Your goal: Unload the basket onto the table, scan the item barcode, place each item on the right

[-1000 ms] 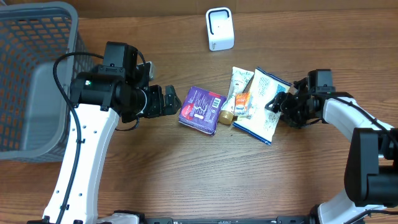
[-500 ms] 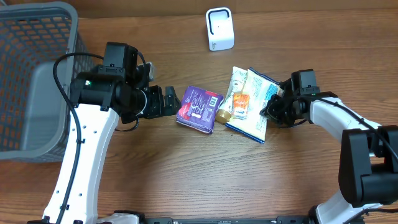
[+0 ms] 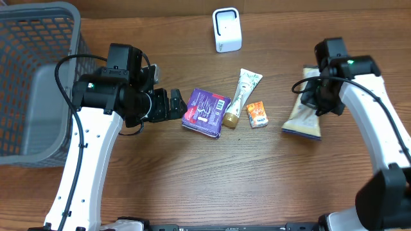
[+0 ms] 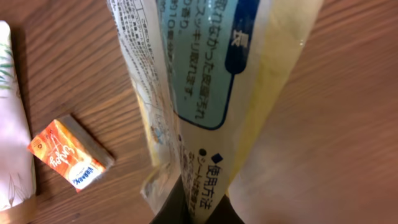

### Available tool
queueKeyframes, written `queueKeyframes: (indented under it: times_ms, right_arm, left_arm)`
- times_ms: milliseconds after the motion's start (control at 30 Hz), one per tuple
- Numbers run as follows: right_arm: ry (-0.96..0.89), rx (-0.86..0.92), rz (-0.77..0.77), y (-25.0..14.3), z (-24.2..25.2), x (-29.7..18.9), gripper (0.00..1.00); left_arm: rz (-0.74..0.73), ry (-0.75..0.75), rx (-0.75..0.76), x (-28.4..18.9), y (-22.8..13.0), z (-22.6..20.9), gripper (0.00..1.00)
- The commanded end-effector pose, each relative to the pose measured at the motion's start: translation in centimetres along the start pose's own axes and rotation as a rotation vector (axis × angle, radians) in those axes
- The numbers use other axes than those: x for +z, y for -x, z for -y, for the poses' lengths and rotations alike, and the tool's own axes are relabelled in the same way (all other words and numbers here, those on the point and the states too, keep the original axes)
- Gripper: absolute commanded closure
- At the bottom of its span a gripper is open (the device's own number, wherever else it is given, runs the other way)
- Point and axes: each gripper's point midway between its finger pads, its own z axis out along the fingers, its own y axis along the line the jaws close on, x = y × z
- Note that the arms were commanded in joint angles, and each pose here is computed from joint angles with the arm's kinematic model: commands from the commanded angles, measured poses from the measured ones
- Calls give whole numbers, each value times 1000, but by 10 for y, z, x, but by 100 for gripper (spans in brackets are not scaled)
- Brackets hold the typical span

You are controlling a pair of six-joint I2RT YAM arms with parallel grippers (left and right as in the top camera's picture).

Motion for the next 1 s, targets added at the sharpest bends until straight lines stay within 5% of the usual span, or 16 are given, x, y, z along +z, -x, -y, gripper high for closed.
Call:
queueKeyframes:
  times_ms: [0,533,967]
  right_arm:
    - [-128,34,110,11,21,-29,96]
    - [-340,11,-109,-27,31,34,96]
    - [-296,-238,-81,-78,-52,42,85]
  left_arm:
    - [1,-13,2,1,2,3,0]
    - [4,-14,3,1,3,4,0]
    - [18,-18,7,1,6,5,0]
